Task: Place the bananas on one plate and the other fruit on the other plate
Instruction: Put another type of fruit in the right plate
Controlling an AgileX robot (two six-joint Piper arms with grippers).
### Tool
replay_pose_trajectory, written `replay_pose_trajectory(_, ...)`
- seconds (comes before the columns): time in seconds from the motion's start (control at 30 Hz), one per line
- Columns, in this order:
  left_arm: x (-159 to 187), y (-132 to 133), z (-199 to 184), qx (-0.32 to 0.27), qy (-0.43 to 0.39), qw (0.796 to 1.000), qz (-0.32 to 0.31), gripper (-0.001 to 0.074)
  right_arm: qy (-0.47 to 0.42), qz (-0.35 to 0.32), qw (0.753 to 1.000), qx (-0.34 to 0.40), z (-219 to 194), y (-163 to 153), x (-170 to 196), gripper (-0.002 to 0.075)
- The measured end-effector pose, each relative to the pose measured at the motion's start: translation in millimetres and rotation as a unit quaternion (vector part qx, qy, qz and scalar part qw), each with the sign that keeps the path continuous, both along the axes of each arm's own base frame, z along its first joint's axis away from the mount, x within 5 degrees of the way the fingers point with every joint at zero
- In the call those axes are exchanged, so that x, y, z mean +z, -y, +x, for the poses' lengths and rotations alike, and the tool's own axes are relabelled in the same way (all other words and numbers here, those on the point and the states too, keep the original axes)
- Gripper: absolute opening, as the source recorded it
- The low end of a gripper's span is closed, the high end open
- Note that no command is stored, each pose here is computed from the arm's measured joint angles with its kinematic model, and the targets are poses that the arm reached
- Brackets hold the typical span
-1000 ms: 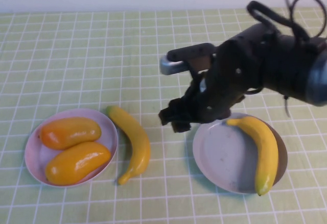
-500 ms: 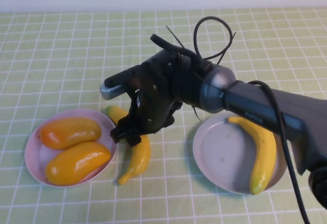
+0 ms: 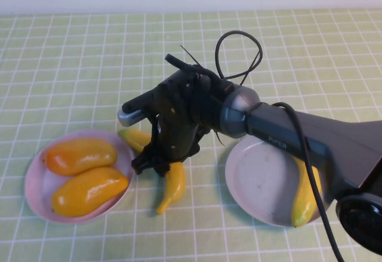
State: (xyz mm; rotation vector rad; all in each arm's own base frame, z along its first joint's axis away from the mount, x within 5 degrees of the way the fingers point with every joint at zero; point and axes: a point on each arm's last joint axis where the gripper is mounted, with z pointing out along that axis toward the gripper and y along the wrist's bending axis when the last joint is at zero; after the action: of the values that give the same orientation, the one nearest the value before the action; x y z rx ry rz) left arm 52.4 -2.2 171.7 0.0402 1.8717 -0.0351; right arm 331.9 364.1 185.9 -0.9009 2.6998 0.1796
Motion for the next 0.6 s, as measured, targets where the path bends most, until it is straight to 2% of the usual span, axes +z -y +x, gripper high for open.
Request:
replay_pose_trajectory(0.03,0,0,0,0.0,0.0,1.0,0.0,-0.0001,0.0,0.0,1.0,0.0,0,0,1,0.0303)
replay_pose_trajectory(0.17,0,0,0,0.0,0.0,1.0,0.0,-0.0001,-0.008,-0.005,1.0,-0.001,-3,3,8,0.0308)
replay_pose_trajectory(0.33,0,0,0,0.0,0.0,1.0,0.0,-0.0001,0.005,0.014,1.0,-0.024,-8,19,55,0.0307)
replay_pose_trajectory(0.47,0,0,0,0.0,0.0,1.0,0.0,-0.0001,0.028,0.018,0.996,-0.079,-11,53,96,0.0308)
replay_pose_trajectory(0.6,0,0,0,0.0,0.0,1.0,0.0,-0.0001,0.03,0.011,0.988,-0.151,-18,98,110,0.0307)
